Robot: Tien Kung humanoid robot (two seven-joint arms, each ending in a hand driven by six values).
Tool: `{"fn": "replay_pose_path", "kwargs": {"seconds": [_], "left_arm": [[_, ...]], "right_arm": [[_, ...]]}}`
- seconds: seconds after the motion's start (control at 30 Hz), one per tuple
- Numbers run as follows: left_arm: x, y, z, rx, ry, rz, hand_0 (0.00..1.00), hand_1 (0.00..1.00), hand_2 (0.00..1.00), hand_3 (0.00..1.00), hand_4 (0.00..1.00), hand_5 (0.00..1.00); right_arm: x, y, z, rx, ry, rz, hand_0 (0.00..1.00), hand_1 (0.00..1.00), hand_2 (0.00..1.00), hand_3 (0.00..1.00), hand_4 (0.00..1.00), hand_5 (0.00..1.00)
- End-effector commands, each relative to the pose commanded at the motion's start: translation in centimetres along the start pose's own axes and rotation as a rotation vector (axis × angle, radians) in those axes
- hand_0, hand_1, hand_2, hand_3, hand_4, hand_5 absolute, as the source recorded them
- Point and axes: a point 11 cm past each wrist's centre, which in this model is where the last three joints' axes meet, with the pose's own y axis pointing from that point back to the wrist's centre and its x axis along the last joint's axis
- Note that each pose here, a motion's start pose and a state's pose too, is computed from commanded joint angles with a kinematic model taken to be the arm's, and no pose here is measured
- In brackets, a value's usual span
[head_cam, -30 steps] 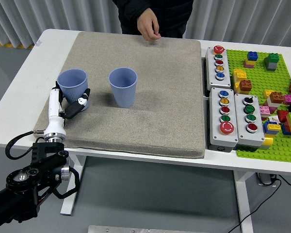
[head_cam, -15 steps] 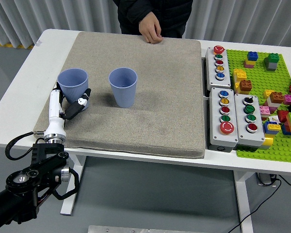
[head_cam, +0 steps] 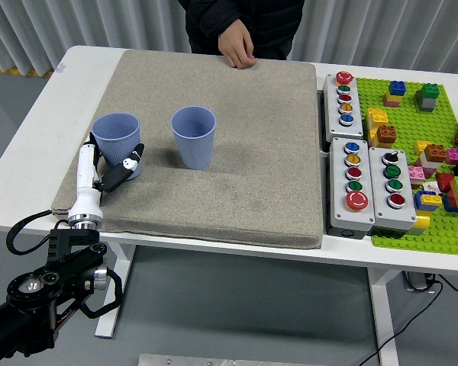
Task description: Pick cup pour cup place
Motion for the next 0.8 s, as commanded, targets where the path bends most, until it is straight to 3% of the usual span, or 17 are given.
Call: {"fn": "replay_pose_path", "kwargs": {"seconds": [0.8], "left_arm": [[0.4, 1.1, -0.6, 0.013, -0.010, -0.010, 0.778, 0.790, 0.848, 0.906, 0.857, 0.364]], "right_arm": [[-0.1, 0.0, 0.3, -0.005, 0.007, 0.000, 0.693, 0.673, 0.605, 0.591, 0.002, 0.110]]}}
